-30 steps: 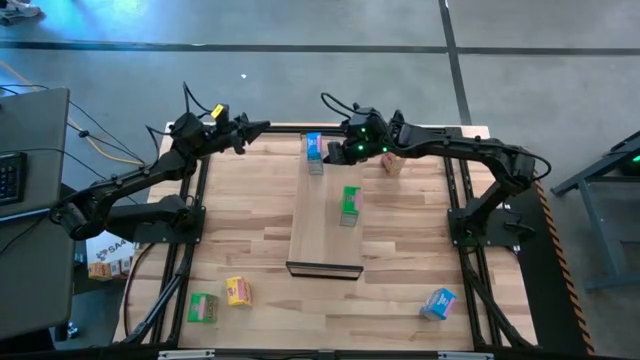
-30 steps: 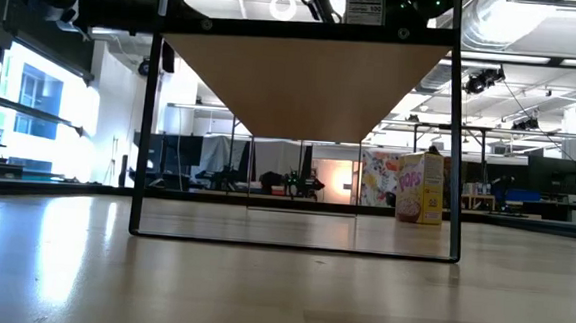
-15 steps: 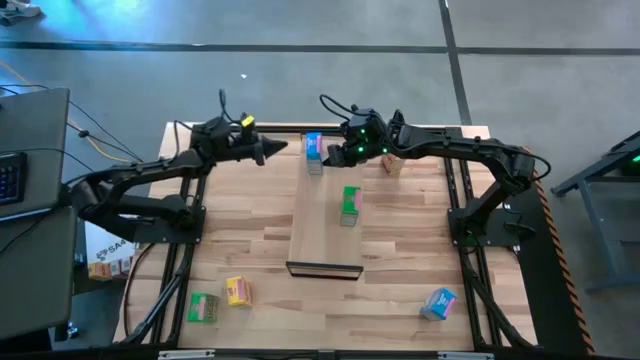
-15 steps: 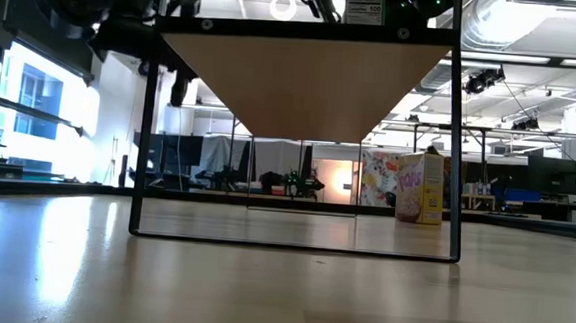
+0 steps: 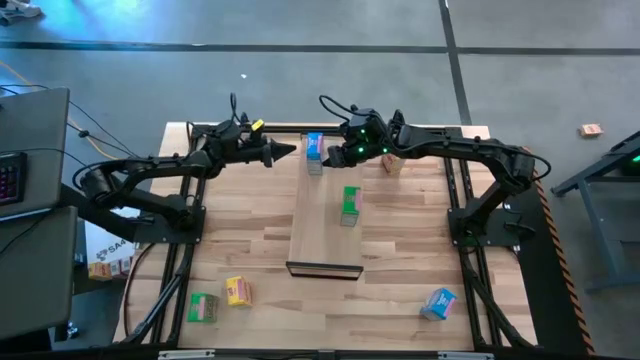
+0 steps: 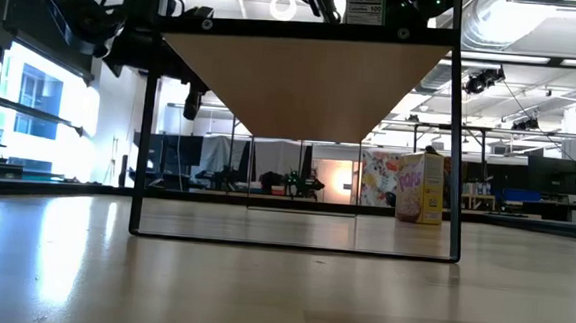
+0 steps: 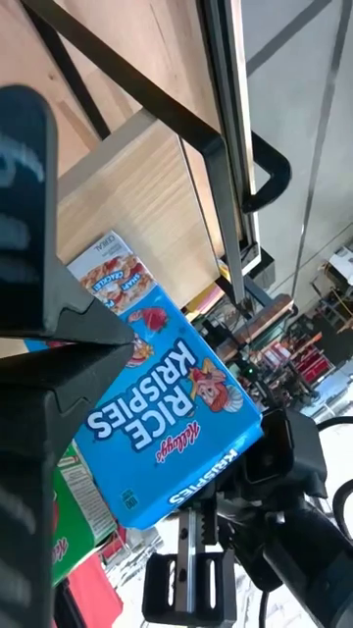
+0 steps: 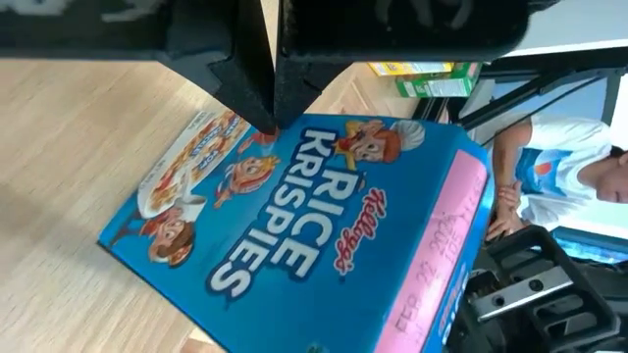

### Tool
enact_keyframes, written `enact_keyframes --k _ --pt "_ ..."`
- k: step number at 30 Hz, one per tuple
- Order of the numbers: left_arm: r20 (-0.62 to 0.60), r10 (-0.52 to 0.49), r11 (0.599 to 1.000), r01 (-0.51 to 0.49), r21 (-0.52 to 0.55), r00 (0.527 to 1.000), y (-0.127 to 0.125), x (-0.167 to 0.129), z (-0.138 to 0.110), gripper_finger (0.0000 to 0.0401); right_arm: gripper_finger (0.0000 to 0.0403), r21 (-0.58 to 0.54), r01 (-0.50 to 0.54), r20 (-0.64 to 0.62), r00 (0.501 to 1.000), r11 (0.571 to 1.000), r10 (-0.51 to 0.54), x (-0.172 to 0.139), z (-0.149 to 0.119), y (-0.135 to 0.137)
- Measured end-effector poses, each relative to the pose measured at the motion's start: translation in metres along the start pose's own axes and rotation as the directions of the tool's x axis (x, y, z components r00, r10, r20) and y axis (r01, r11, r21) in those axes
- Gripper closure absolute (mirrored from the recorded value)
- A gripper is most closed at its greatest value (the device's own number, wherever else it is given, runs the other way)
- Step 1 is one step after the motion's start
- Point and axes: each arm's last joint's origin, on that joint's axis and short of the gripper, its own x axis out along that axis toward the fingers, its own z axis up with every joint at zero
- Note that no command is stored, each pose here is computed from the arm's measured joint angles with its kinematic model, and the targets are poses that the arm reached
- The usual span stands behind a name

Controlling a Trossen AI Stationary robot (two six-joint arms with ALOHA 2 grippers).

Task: Stack cereal on shelf
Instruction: Adjust the blue cereal box on the shelf, then put the blue cereal box on the shelf aligned with the other blue cereal box

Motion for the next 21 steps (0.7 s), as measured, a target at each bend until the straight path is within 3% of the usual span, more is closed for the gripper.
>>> enact_keyframes --k 5,11,17,21 --pt "0.0 -0.003 1.0 0.003 0.007 1.0 0.001 -0.002 0.003 0.0401 0.0403 -0.018 0.024 0.007 1.0 1.0 -0.024 -0.007 0.005 -0.006" --pt "0.009 -0.091 0.995 0.091 0.026 0.996 0.003 -0.026 0.026 0.0401 0.0403 -0.038 0.142 0.048 0.989 0.989 -0.14 -0.045 0.016 -0.019" --pt "0.117 -0.119 0.989 0.108 0.096 0.986 -0.01 -0.053 0.046 0.0401 0.0403 -0.117 0.321 0.076 0.946 0.94 -0.314 -0.089 0.004 -0.017" --pt "0.144 -0.14 0.982 0.118 0.145 0.98 -0.019 -0.061 0.05 0.0401 0.0403 -0.144 0.409 0.031 0.912 0.901 -0.409 -0.108 -0.009 -0.019"
